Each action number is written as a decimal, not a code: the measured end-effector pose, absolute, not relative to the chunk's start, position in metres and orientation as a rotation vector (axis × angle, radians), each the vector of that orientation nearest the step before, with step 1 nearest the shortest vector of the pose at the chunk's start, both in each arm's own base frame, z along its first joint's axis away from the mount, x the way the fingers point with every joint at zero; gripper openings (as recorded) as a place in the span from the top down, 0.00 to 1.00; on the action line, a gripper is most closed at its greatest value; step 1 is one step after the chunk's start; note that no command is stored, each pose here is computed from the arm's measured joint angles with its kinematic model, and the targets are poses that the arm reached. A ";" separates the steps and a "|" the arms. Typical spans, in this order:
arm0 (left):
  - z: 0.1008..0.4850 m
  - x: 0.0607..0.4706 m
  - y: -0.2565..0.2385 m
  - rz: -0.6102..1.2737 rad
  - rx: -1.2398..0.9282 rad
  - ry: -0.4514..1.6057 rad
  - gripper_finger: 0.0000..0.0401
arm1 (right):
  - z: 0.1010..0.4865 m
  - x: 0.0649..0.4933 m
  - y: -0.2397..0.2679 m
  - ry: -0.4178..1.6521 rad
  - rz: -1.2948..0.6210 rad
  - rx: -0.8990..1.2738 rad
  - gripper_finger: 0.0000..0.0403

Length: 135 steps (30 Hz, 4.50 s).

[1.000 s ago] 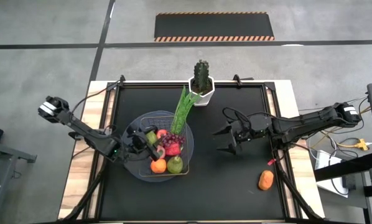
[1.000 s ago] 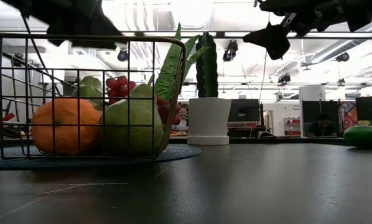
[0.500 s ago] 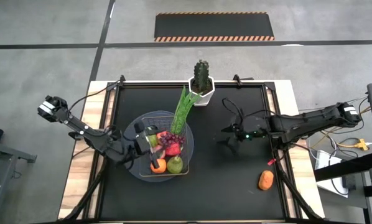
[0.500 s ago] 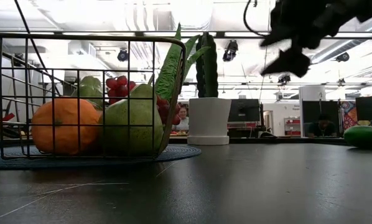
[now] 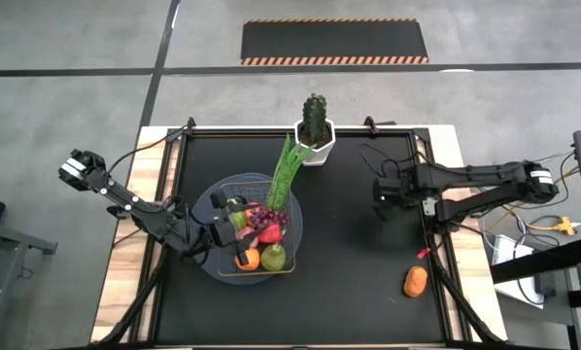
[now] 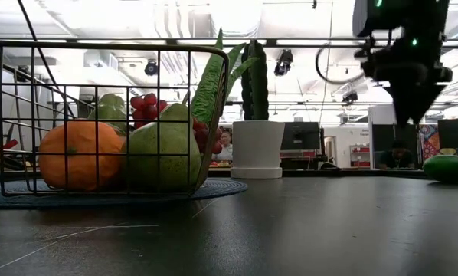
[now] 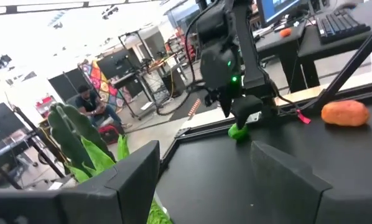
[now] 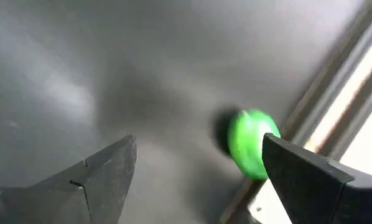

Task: Build produce basket
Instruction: Put the green lime into the wire basket

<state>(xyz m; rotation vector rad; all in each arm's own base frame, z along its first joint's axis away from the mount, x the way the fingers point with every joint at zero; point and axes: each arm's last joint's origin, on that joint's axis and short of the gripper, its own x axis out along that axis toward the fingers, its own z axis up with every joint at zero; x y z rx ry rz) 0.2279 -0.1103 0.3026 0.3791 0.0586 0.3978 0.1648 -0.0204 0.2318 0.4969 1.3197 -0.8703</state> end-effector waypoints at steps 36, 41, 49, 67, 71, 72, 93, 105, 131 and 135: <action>0.295 0.227 -0.110 0.397 0.493 0.095 0.41 | 0.130 0.186 -0.079 2.133 -0.780 0.282 0.20; 0.295 0.227 -0.110 0.397 0.489 0.095 0.41 | 0.126 0.187 -0.079 2.161 -0.760 0.272 0.33; 0.294 0.227 -0.110 0.397 0.468 0.092 0.41 | 0.128 0.188 -0.080 2.116 -0.759 0.279 0.60; 0.294 0.227 -0.110 0.397 0.413 0.080 0.41 | 0.231 0.208 -0.041 1.313 -0.582 0.349 0.59; 0.294 0.227 -0.110 0.395 0.367 0.070 0.41 | 0.245 0.211 -0.019 0.972 -0.422 0.309 0.59; 0.294 0.227 -0.110 0.392 0.354 0.067 0.41 | 0.246 0.211 -0.013 0.893 -0.378 0.294 0.59; 0.278 0.272 -0.139 0.261 0.113 -0.136 0.41 | 0.216 0.219 0.049 -0.036 0.226 0.138 0.59; 0.267 0.319 -0.144 0.299 0.124 -0.032 0.41 | 0.211 0.247 0.055 0.010 0.228 0.111 0.59; 0.240 0.349 -0.116 0.248 -0.016 0.056 0.22 | 0.219 0.255 0.057 -0.015 0.227 0.094 0.59; 0.237 0.350 -0.116 0.245 -0.014 0.048 0.24 | 0.219 0.255 0.057 -0.015 0.227 0.091 0.59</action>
